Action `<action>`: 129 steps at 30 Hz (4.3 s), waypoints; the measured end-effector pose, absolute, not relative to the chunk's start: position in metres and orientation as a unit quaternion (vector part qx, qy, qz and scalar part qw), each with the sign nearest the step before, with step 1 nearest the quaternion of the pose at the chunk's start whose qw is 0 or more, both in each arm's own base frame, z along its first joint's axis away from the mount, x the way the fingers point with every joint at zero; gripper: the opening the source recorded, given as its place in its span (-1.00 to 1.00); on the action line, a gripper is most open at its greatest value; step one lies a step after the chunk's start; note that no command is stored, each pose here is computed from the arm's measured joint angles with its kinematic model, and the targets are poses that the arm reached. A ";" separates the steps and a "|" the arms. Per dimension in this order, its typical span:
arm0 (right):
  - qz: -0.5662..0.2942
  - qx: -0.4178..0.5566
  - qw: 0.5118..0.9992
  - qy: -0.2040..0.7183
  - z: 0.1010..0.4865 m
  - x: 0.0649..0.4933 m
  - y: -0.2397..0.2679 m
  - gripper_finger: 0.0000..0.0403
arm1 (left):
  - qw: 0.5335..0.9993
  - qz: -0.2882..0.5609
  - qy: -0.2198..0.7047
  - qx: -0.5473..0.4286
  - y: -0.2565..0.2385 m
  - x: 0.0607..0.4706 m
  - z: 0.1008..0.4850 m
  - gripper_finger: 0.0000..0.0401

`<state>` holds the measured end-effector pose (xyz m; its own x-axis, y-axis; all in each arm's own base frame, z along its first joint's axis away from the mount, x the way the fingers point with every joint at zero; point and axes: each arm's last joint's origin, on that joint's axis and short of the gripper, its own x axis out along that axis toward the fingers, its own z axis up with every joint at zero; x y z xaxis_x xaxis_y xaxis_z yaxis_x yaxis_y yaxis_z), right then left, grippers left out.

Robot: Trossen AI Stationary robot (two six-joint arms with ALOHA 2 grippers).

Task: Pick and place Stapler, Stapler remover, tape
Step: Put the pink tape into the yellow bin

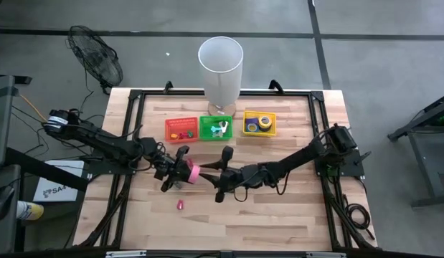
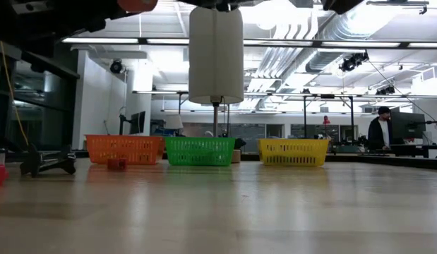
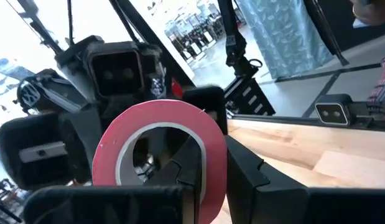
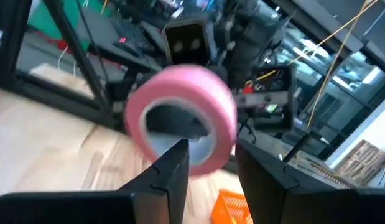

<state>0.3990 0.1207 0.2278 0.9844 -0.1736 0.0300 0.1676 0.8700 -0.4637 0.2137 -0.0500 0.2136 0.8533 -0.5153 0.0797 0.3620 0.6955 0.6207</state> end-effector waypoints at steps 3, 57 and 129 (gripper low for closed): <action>-0.076 -0.236 0.969 -0.007 0.230 0.400 0.119 -0.39 | 0.913 -0.241 -0.121 0.307 -0.050 0.214 0.213 -0.82; -0.402 -0.183 0.885 0.143 0.209 0.391 0.082 -0.88 | 0.935 0.072 0.092 0.334 -0.029 0.217 0.193 0.21; -0.583 -0.039 0.727 0.360 0.134 0.301 -0.027 -0.88 | 0.932 0.079 0.126 0.331 -0.028 0.215 0.187 0.21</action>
